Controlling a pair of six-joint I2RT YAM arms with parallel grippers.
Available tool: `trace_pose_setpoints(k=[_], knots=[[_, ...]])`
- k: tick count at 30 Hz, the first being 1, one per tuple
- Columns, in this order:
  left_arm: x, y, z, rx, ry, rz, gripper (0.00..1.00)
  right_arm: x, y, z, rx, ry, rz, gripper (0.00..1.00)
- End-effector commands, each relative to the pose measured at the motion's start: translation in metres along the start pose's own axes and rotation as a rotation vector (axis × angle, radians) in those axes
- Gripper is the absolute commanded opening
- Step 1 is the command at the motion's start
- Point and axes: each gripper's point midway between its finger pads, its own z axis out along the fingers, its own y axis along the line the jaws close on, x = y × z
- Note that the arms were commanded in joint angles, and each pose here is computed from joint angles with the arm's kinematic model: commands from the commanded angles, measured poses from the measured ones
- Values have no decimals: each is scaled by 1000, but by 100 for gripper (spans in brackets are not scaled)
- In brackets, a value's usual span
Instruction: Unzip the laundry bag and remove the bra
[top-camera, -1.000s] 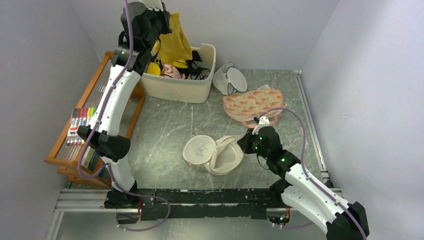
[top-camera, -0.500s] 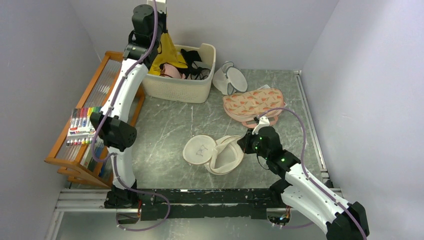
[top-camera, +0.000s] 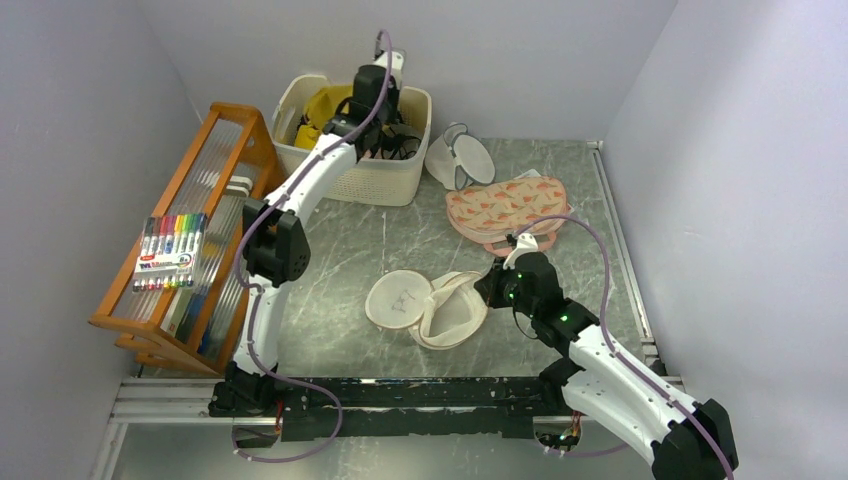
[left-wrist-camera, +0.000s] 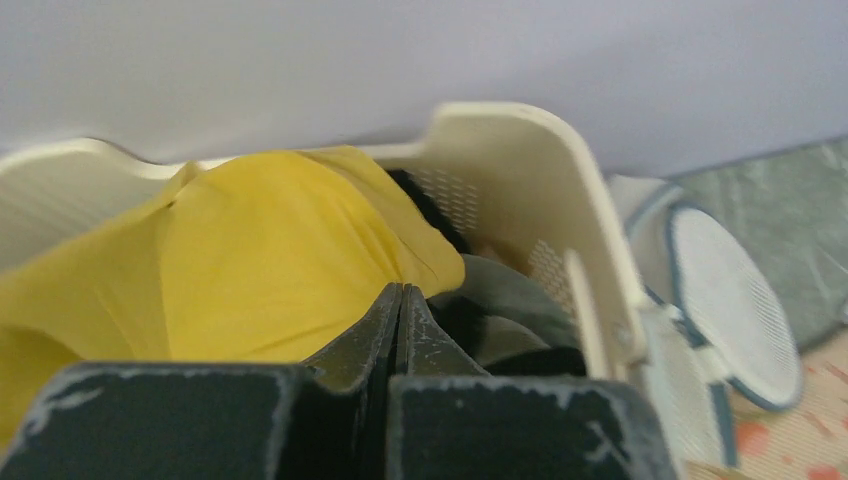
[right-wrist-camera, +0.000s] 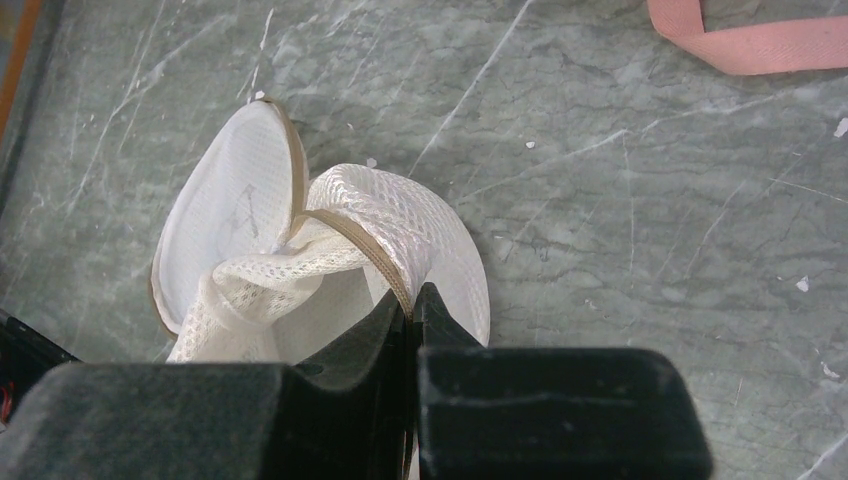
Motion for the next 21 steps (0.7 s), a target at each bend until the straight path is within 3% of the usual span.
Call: trace_pose_setpoints(k=[1,8,13,16,21], knots=[[7,-42,-4,105,8,-110,7,-5,1,0,-1,-25,-9,2],[46,-77,-7,202,98,-186,7,-6,1,0,-3,-30,-9,2],[55,-76,-13,203,137,-181,7,-7,2,-2,-12,-39,-9,2],[39,-68,-23,208,124,-168,21,-8,3,-2,-12,-41,-9,2],[-3,-43,-57,221,70,-187,55,-7,3,-2,-12,-38,-10,2]])
